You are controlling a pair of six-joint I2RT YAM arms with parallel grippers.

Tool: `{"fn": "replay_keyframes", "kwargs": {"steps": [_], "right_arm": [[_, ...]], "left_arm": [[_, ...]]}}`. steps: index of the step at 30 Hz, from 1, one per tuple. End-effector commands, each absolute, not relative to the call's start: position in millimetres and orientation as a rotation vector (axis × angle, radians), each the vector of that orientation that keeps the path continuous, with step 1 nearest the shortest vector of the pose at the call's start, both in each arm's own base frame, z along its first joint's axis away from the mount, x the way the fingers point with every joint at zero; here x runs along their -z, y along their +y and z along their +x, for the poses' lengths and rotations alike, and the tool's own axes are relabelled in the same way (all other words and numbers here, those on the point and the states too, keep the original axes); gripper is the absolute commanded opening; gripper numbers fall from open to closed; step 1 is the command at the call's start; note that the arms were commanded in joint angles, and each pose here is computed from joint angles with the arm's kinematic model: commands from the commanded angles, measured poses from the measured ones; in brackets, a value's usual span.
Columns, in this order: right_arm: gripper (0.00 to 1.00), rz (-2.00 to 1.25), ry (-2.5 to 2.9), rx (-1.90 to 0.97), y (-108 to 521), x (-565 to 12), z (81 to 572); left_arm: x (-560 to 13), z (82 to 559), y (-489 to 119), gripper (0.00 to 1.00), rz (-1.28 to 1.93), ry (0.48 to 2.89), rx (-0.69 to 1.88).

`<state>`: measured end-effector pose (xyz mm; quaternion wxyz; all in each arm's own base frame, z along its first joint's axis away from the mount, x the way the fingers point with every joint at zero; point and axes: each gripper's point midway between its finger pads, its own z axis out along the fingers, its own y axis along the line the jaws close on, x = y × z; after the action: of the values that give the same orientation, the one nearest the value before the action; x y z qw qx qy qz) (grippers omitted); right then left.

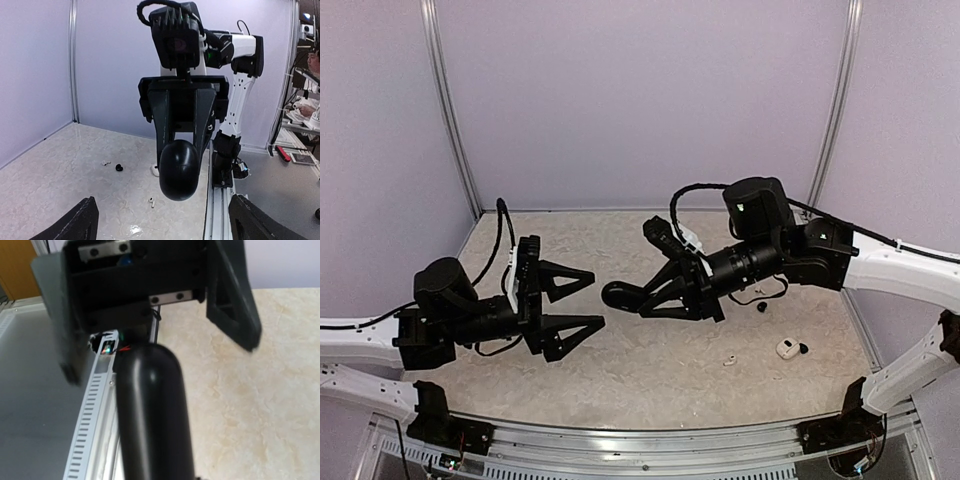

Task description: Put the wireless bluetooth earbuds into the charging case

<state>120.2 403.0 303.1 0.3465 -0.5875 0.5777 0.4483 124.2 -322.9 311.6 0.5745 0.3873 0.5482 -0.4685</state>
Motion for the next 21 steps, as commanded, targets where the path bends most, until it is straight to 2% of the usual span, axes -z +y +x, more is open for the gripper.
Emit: {"fn": "replay_keyframes", "kwargs": {"steps": [1, 6, 8, 14, 21], "right_arm": [[0.07, -1.546, 1.483, -1.17, 405, -312, 119], [0.07, -1.553, 1.482, -1.196, 408, -315, 117], [0.07, -1.558, 1.494, -1.199, 408, -312, 118], [0.06, -1.579, 1.528, -1.196, 410, -305, 118], [0.06, -1.585, 1.543, -1.194, 411, -301, 118]], "left_arm": [[-297, 123, -340, 0.84, 1.043, 1.338, 1.075], [-294, 125, -350, 0.6, 1.038, 1.318, 1.097], [-296, 125, -352, 0.54, 1.034, 1.307, 1.111], [-295, 123, -360, 0.44, 1.042, 1.306, 1.145], [-299, 123, -358, 0.39, 1.036, 1.29, 1.149]]}}
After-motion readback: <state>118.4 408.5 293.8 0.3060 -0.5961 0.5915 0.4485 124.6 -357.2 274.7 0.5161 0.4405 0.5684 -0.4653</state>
